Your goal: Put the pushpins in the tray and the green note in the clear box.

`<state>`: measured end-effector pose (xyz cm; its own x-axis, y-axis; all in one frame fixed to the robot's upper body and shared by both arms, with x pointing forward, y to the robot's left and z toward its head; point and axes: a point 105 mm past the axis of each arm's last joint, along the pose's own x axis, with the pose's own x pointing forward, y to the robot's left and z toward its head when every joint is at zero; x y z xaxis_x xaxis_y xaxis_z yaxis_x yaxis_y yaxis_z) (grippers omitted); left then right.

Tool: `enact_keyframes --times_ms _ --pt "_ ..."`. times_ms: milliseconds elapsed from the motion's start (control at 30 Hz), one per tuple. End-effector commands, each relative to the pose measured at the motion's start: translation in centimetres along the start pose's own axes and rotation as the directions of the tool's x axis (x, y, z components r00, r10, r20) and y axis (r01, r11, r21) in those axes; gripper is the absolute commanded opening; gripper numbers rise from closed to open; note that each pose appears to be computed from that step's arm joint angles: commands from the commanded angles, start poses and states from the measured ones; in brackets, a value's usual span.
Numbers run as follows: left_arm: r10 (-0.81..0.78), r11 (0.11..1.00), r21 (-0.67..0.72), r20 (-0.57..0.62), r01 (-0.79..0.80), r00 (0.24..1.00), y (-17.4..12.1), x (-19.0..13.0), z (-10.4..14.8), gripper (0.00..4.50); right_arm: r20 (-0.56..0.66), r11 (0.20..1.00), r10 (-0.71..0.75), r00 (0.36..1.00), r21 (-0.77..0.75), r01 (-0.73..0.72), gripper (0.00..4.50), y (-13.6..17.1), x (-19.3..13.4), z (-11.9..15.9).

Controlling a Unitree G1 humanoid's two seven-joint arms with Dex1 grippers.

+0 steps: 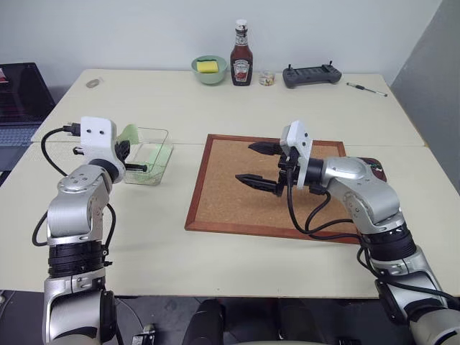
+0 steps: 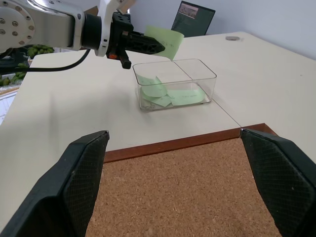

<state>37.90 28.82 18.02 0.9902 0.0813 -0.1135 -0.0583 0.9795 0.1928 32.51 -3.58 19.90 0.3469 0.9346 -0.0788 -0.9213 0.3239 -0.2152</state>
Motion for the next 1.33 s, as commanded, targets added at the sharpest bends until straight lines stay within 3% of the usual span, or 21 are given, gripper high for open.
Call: enact_keyframes --times_ms 33,400,600,800,1000,1200,1333 --pt "0.012 1.000 0.017 0.041 -0.013 0.999 0.3 -0.2 0.8 0.39 0.037 0.998 0.021 0.999 -0.057 -0.018 4.50 0.3 0.2 1.5" --pt "0.015 1.000 -0.013 0.078 -0.014 0.997 -0.2 -0.2 1.7 2.51 0.037 0.998 0.015 0.999 -0.055 -0.013 4.50 0.4 0.1 1.5" --pt "-0.076 0.997 0.044 0.184 0.069 0.980 -2.2 -0.7 4.3 3.69 0.050 0.998 0.000 0.999 -0.059 0.003 4.50 0.1 -0.2 1.7" --pt "-0.345 0.933 0.196 0.249 0.302 0.905 -8.9 -2.6 5.2 3.69 0.073 0.981 -0.185 0.980 -0.054 0.189 4.50 -2.0 -3.2 0.9" --pt "-0.550 0.835 0.182 0.247 0.520 0.798 -14.3 -5.2 3.2 3.69 0.057 0.942 -0.334 0.941 -0.021 0.335 4.50 -2.4 -7.0 -1.7" --pt "-0.688 0.725 0.191 0.182 0.661 0.702 -16.2 -7.0 0.6 3.69 -0.026 0.928 -0.373 0.928 -0.001 0.373 4.50 -1.7 -9.5 -4.6" --pt "-0.709 0.704 0.212 0.169 0.677 0.685 -16.1 -7.1 0.2 3.69 -0.032 0.916 -0.400 0.916 -0.008 0.400 4.50 -2.1 -10.0 -5.2"
